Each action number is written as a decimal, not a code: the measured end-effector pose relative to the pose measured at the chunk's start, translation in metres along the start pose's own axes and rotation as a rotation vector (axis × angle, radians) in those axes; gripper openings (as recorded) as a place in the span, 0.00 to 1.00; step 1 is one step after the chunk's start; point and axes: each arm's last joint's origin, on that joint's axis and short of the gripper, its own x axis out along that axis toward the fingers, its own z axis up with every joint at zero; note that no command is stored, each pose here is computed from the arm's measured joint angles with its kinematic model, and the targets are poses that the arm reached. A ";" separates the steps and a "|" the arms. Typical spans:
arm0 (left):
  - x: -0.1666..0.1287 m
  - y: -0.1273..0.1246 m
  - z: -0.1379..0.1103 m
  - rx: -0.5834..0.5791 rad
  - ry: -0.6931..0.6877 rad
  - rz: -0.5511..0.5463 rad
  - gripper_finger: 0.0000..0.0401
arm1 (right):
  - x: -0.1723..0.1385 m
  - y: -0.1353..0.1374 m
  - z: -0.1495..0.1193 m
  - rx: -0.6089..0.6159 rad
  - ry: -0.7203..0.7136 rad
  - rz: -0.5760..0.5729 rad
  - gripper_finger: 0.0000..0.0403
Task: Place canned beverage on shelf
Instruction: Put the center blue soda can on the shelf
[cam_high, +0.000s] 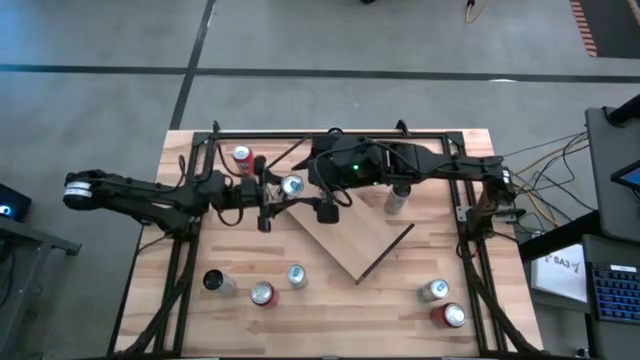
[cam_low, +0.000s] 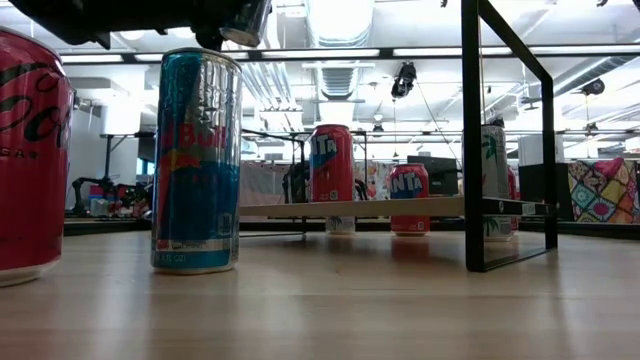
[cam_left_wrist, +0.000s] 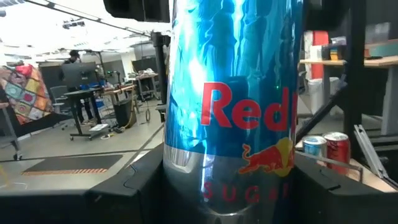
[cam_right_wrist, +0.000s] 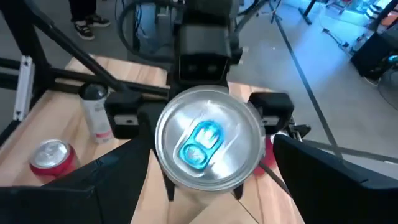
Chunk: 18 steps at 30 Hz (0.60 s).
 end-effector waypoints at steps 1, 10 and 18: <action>0.000 0.000 0.000 0.000 -0.004 0.007 0.53 | 0.003 0.000 -0.001 -0.004 0.005 -0.001 0.82; 0.000 0.000 0.000 0.004 -0.001 0.013 0.54 | 0.015 -0.010 -0.003 0.020 -0.030 -0.016 0.78; 0.000 0.001 0.000 0.006 0.009 0.048 0.60 | 0.015 -0.017 -0.004 0.081 -0.029 -0.020 0.54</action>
